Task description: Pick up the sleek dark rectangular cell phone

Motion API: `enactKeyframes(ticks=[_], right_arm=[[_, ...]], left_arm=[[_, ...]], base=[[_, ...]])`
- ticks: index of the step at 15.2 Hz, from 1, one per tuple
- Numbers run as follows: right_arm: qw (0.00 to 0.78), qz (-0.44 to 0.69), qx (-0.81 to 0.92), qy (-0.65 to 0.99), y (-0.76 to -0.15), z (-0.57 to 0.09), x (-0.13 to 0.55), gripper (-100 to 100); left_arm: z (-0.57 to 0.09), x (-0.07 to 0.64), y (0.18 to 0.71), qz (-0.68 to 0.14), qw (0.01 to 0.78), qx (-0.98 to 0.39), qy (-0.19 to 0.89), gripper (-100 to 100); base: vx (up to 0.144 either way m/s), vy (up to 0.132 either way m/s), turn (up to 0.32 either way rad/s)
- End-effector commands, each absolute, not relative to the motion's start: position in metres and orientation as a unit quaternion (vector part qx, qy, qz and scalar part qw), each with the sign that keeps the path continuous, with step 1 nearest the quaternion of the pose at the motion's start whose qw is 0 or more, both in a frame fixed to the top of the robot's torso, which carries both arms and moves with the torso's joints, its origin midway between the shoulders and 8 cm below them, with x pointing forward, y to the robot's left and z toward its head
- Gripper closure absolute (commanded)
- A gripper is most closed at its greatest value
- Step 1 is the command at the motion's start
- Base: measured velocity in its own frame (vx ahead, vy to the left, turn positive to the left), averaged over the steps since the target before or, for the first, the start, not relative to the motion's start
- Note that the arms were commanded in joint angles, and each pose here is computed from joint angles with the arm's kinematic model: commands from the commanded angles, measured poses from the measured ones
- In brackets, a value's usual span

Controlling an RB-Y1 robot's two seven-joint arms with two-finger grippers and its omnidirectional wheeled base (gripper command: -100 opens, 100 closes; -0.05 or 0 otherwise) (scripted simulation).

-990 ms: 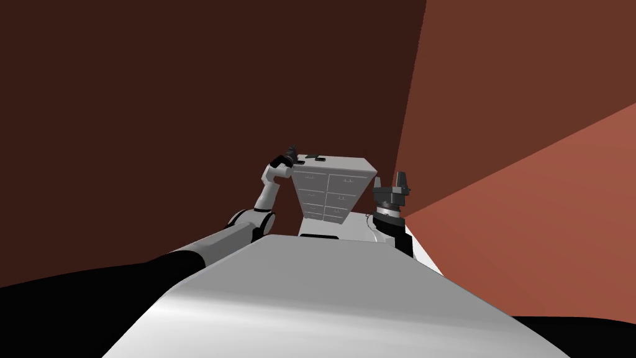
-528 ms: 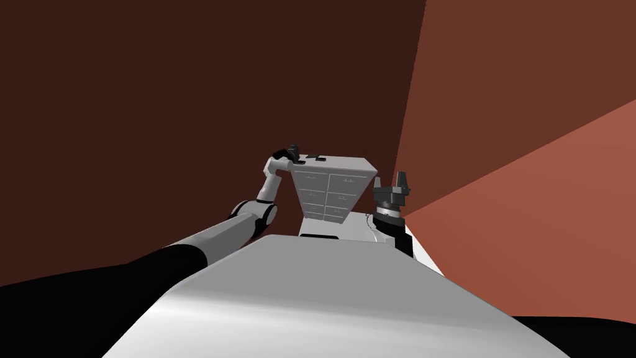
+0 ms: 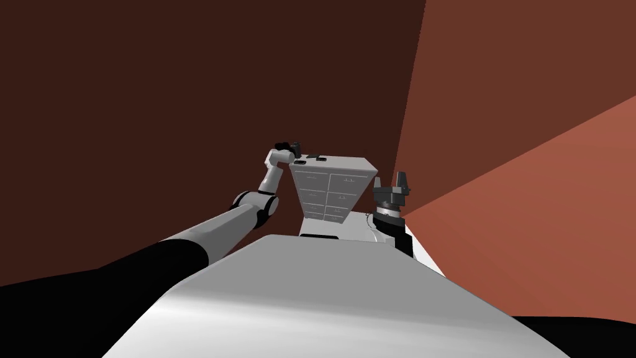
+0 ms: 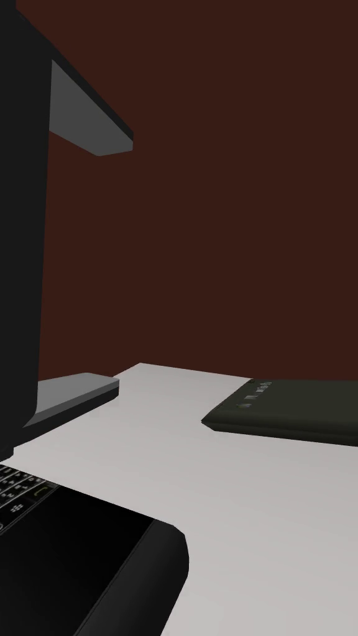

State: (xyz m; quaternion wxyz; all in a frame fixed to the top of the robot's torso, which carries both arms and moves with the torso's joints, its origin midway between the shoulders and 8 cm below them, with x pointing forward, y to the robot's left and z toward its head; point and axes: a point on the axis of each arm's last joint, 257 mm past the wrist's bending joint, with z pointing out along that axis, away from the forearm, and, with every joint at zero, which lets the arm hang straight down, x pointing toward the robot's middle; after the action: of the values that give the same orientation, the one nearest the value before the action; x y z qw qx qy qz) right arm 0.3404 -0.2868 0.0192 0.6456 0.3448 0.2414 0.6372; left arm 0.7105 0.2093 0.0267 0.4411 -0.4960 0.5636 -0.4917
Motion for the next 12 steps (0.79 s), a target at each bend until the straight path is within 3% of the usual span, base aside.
enactKeyframes(ticks=[1, 12], right_arm=[[0.646, 0.637, 0.345, 0.241, -0.287, 0.019, 0.340, 0], [0.646, 0.637, 0.345, 0.241, -0.287, 0.019, 0.340, 0]], left_arm=[[0.025, 0.716, 0.207, -0.481, 0.424, -0.512, 0.571, -100], [0.024, 0.720, 0.196, -0.432, 0.372, -0.559, 0.602, -100]], base=[[-0.004, 0.018, -0.014], [0.000, 0.019, -0.015]])
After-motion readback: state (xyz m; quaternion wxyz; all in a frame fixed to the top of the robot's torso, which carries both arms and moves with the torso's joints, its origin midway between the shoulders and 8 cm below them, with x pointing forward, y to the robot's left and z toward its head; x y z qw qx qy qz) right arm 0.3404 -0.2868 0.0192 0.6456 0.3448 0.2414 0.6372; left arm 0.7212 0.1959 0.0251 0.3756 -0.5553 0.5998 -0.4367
